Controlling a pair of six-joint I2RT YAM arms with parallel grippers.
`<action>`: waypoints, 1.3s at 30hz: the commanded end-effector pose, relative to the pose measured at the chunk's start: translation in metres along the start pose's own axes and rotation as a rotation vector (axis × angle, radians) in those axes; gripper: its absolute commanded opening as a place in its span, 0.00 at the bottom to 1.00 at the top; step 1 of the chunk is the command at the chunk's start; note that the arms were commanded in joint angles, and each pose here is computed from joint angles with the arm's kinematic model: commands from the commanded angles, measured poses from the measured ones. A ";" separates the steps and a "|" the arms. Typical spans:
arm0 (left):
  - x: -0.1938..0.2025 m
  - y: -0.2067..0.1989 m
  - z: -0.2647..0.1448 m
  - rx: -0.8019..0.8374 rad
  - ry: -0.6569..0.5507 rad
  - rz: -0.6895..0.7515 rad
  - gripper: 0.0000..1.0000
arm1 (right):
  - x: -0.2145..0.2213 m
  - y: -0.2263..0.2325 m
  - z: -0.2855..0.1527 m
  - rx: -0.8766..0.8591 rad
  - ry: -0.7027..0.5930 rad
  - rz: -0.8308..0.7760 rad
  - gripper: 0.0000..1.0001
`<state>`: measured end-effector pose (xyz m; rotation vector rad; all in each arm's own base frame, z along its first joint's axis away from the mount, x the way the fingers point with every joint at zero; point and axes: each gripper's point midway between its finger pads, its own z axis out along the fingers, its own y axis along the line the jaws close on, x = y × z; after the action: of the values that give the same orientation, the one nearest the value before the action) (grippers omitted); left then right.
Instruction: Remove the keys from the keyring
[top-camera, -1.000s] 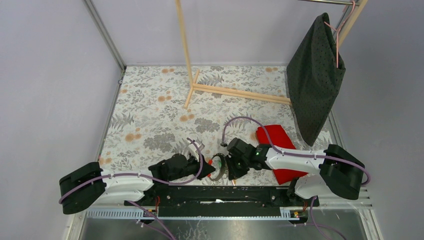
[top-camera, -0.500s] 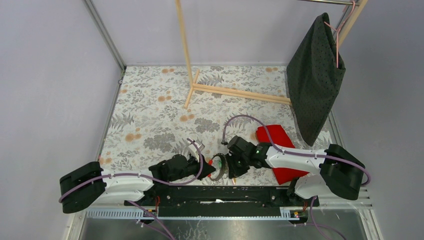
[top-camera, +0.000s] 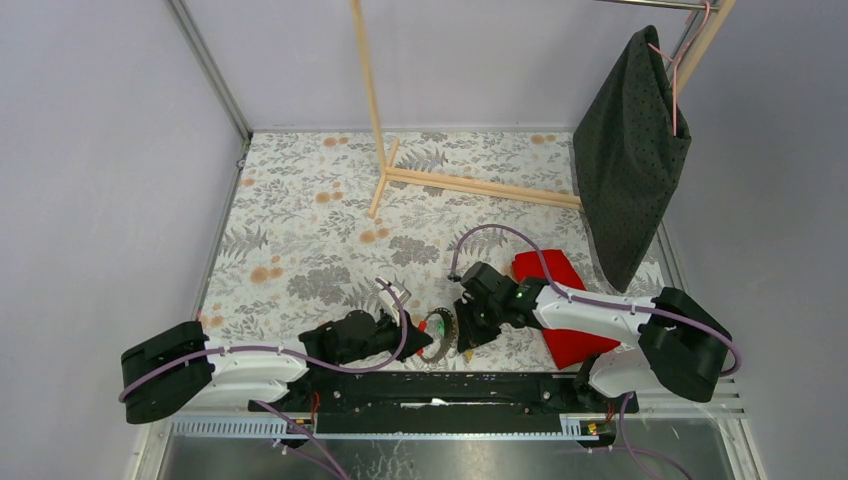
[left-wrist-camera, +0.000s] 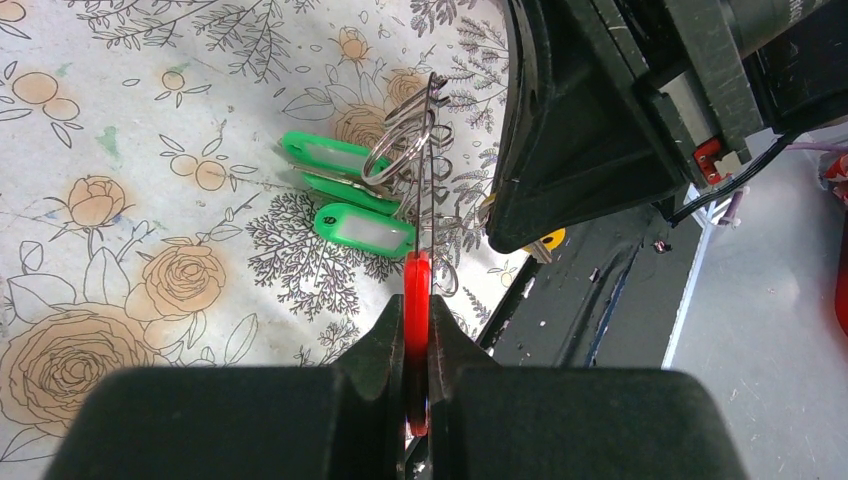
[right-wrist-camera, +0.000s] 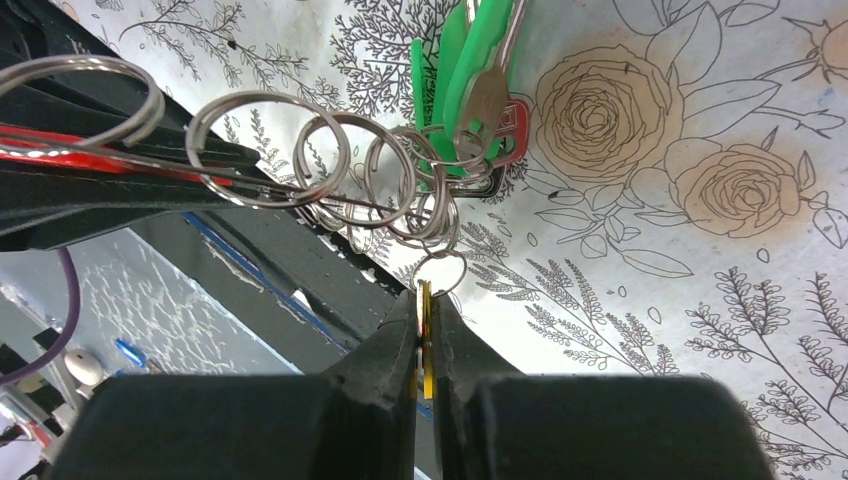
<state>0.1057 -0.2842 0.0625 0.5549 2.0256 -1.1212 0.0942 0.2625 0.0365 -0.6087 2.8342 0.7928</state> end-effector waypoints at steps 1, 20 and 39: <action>0.018 0.014 -0.002 -0.051 0.064 0.050 0.00 | -0.008 0.011 -0.004 -0.057 -0.014 0.025 0.00; 0.017 0.013 -0.004 -0.045 0.050 0.050 0.00 | -0.002 -0.001 0.001 -0.102 0.029 0.156 0.00; 0.015 0.012 -0.006 -0.041 0.039 0.048 0.00 | 0.006 -0.008 0.003 -0.099 0.047 0.180 0.00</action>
<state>0.1029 -0.2848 0.0638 0.5658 2.0194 -1.1247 0.0928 0.2545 0.0266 -0.4045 2.9361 0.9262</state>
